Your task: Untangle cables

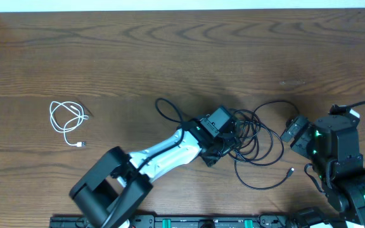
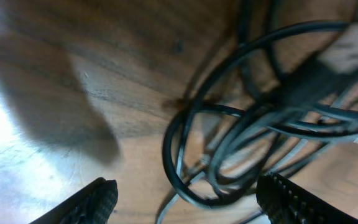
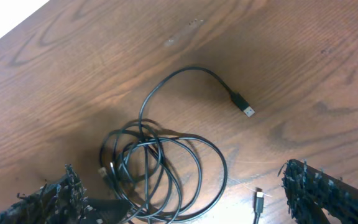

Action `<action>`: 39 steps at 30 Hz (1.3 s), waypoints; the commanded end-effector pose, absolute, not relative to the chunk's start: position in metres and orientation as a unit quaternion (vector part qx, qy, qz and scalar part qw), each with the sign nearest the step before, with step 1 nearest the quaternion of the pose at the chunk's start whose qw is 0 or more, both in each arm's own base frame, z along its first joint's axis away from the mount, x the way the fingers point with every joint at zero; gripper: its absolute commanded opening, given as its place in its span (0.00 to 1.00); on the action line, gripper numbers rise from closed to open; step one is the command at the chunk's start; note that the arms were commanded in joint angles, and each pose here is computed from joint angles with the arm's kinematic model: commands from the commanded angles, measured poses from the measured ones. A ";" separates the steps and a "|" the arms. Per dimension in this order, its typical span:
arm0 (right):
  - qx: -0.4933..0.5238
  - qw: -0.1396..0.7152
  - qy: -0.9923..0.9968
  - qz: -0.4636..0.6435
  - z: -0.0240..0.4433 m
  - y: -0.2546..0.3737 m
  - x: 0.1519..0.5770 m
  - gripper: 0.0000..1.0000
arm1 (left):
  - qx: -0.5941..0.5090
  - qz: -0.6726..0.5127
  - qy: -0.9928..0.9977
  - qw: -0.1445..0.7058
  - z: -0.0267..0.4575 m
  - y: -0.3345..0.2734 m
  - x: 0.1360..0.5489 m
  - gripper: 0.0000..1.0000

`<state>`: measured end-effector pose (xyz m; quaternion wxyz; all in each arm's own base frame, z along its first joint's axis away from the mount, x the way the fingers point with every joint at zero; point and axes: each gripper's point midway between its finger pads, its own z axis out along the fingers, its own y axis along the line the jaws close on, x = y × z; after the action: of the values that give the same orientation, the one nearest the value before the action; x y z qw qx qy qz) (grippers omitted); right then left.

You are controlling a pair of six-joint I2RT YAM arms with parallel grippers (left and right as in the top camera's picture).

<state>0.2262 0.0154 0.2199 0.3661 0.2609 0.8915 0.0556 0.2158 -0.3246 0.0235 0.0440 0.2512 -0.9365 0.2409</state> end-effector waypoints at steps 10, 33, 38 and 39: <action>0.263 0.345 0.899 0.060 0.216 0.017 0.219 0.99 | 0.210 0.206 -0.955 0.032 0.002 -0.314 0.218 0.08; 0.163 0.062 0.958 0.227 0.124 0.139 0.229 0.94 | 0.205 0.346 -0.914 -0.056 0.139 -0.279 0.259 0.08; 0.162 0.037 0.963 0.214 0.096 0.156 0.241 0.96 | 0.170 0.398 -0.900 -0.057 0.160 -0.296 0.260 0.08; 0.165 0.032 0.964 0.204 0.089 0.158 0.243 0.97 | 0.162 0.406 -0.897 -0.064 0.164 -0.298 0.262 0.08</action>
<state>0.2468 0.1483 0.1057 0.0617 0.1594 0.9624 0.2112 0.2663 -0.2883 0.1408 -0.0603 0.2013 -0.9068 0.3655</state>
